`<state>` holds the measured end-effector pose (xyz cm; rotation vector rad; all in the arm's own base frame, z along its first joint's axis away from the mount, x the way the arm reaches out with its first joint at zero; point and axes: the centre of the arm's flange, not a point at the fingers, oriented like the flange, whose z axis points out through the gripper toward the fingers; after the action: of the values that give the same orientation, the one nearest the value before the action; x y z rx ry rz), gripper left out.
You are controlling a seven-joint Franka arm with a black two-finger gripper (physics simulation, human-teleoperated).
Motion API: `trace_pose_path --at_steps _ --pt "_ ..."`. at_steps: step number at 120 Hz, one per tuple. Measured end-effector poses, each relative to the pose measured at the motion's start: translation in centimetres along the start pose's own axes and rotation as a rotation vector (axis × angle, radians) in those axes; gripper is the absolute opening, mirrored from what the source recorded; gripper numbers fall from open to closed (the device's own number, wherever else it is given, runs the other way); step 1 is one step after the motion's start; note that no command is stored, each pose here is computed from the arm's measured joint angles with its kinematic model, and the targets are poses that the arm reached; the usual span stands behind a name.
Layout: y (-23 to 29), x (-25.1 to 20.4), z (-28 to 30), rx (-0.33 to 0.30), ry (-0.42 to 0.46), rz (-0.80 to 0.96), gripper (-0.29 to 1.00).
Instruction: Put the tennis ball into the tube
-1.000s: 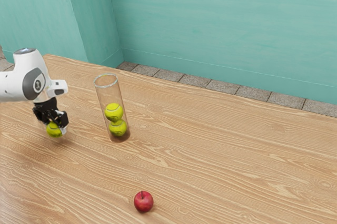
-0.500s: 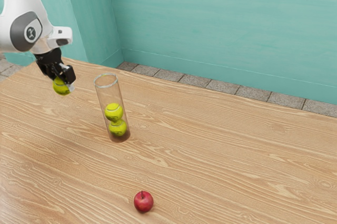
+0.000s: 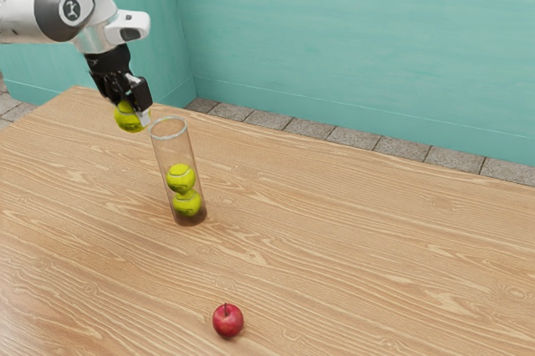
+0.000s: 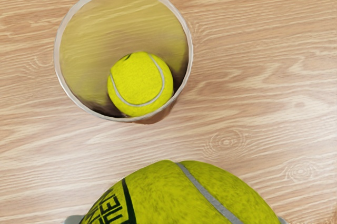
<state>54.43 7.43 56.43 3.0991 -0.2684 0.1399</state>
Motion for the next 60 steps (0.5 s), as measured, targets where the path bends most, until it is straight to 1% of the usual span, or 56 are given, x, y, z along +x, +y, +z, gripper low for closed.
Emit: trace_pose_path --at_steps 22,37,60 --pt "2.1 0.8 0.7 -0.01 -0.021 0.031 0.32" --pt "2.6 1.1 1.1 -0.014 -0.03 0.036 0.32" --pt "2.5 3.7 1.2 -0.013 -0.021 0.055 0.32"
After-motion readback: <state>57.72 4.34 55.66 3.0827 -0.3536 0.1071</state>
